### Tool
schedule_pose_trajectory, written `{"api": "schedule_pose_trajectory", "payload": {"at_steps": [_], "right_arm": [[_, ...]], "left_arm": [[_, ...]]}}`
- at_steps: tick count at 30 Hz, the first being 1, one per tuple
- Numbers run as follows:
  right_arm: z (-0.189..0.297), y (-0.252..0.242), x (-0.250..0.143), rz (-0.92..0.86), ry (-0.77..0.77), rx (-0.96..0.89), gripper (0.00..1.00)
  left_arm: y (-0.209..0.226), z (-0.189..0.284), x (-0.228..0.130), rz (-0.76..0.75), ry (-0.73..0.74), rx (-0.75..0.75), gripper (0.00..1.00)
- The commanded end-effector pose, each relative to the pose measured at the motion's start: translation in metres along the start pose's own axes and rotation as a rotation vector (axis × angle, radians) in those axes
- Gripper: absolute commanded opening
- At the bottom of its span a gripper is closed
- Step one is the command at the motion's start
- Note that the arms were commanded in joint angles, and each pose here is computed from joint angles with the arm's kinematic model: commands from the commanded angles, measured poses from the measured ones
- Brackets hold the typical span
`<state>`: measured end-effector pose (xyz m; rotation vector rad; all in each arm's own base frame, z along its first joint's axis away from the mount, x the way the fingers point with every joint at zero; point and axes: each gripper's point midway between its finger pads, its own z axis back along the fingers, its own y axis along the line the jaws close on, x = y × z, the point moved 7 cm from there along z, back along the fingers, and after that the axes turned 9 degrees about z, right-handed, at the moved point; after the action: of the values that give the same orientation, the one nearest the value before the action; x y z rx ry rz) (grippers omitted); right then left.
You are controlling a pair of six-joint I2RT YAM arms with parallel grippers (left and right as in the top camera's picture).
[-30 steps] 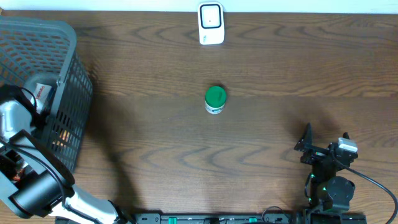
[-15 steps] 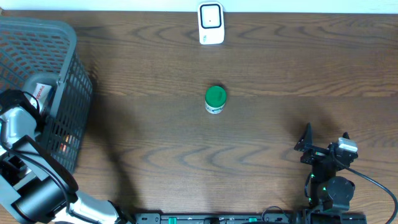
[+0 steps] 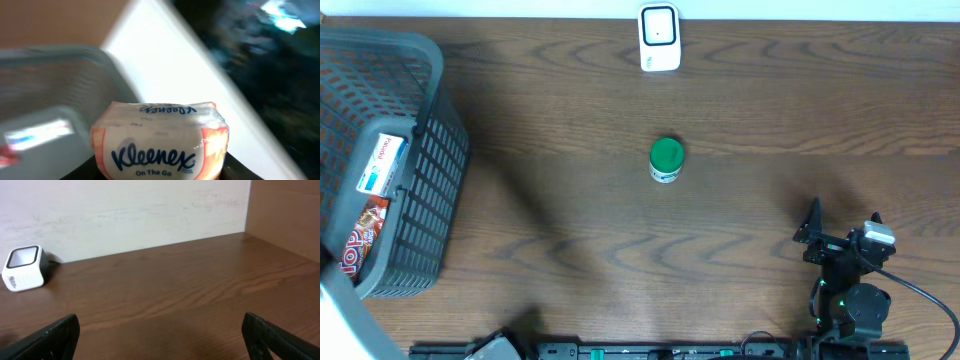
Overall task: Scan the item barcode
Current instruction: 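Carry the orange packet past the scanner and place it right of bottle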
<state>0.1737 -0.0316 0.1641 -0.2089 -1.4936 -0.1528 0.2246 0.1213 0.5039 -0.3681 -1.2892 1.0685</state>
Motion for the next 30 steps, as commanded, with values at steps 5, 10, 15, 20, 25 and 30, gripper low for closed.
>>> {"api": "schedule_pose_trajectory", "payload": {"at_steps": [5,10,15,20,25,30], "right_arm": [[0.0,0.0,-0.001,0.007,0.001,0.001,0.99],[0.0,0.0,-0.001,0.007,0.001,0.001,0.99],[0.0,0.0,-0.001,0.007,0.001,0.002,0.99],[0.0,0.0,-0.001,0.007,0.001,0.002,0.99],[0.0,0.002,-0.001,0.007,0.0,0.013,0.99],[0.001,0.006,0.0,0.009,-0.001,0.032,0.99]], "left_arm": [[-0.051,-0.019,-0.134,0.044,0.523,-0.097,0.53],[-0.07,-0.039,-0.243,-0.069,0.617,0.055,0.53],[-0.081,-0.051,-0.386,-0.123,0.718,0.177,0.53],[-0.058,-0.057,-0.497,-0.037,0.766,0.338,0.53],[-0.023,-0.055,-0.586,-0.013,0.796,0.447,0.53],[0.013,-0.05,-0.636,-0.026,0.793,0.533,0.53]]}}
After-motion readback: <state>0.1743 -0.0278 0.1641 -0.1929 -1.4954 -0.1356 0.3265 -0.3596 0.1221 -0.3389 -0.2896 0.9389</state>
